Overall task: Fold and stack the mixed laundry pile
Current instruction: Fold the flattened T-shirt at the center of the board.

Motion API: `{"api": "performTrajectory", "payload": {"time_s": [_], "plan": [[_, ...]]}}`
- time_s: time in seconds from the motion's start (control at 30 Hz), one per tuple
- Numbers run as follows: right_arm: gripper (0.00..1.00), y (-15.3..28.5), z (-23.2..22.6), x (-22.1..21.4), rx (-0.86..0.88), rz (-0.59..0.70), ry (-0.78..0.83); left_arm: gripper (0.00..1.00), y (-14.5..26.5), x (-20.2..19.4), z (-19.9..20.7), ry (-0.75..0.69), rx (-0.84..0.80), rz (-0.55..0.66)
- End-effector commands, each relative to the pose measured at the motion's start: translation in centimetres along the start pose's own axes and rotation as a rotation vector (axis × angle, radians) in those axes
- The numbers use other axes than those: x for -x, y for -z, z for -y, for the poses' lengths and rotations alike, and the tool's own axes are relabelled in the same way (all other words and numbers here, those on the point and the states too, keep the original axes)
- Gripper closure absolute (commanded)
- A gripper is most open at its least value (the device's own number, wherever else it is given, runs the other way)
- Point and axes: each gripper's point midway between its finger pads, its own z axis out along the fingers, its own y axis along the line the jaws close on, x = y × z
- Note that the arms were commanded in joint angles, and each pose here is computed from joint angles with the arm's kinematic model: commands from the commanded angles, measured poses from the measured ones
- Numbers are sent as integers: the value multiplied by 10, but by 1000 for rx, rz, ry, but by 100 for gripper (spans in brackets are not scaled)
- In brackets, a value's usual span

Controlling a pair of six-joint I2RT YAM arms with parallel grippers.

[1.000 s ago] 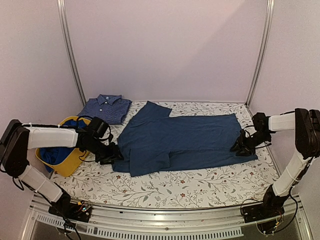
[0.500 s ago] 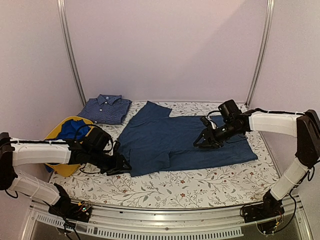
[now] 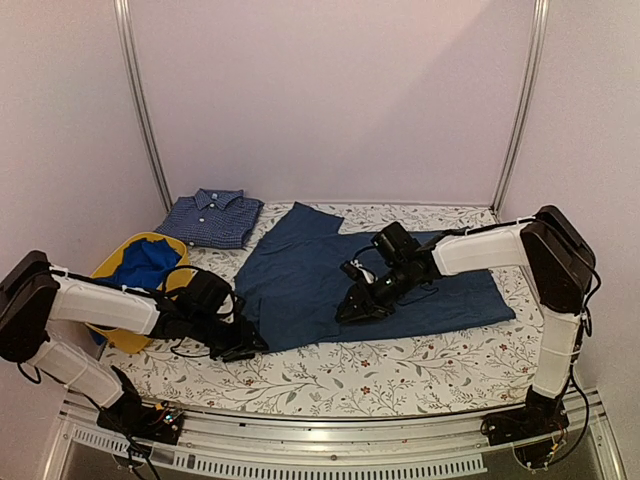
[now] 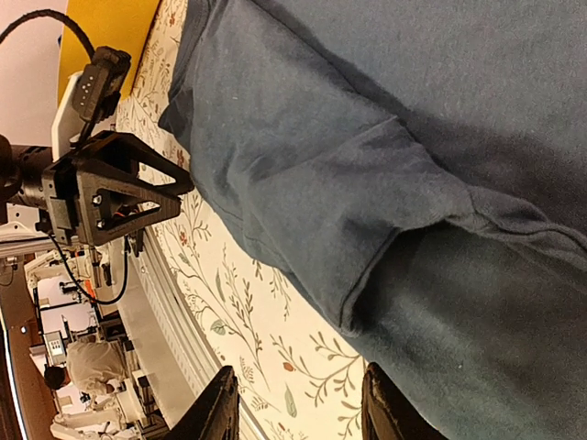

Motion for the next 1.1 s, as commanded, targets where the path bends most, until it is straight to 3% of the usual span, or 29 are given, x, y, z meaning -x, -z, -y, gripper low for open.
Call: {"api": "performTrajectory", "payload": {"time_s": [0.0,0.3,0.43,0.6,0.8,1.07], "plan": [[56,-17,0,3,6,-16,10,58,-9,2,8,-19,-20,-1],[62,-42,-1,-3,37,-63,8,67,-19,5,15,-37,-41,-4],[74,-42,-5,0,44,-56,6,81,-18,7,18,-44,-47,5],[97,-36,-15,9,52,-33,24,100,-5,13,27,-63,-41,30],[100,-19,-35,30,56,29,62,100,17,34,63,-146,-83,95],[100,13,-36,74,89,146,30,100,34,101,97,-214,-103,203]]}}
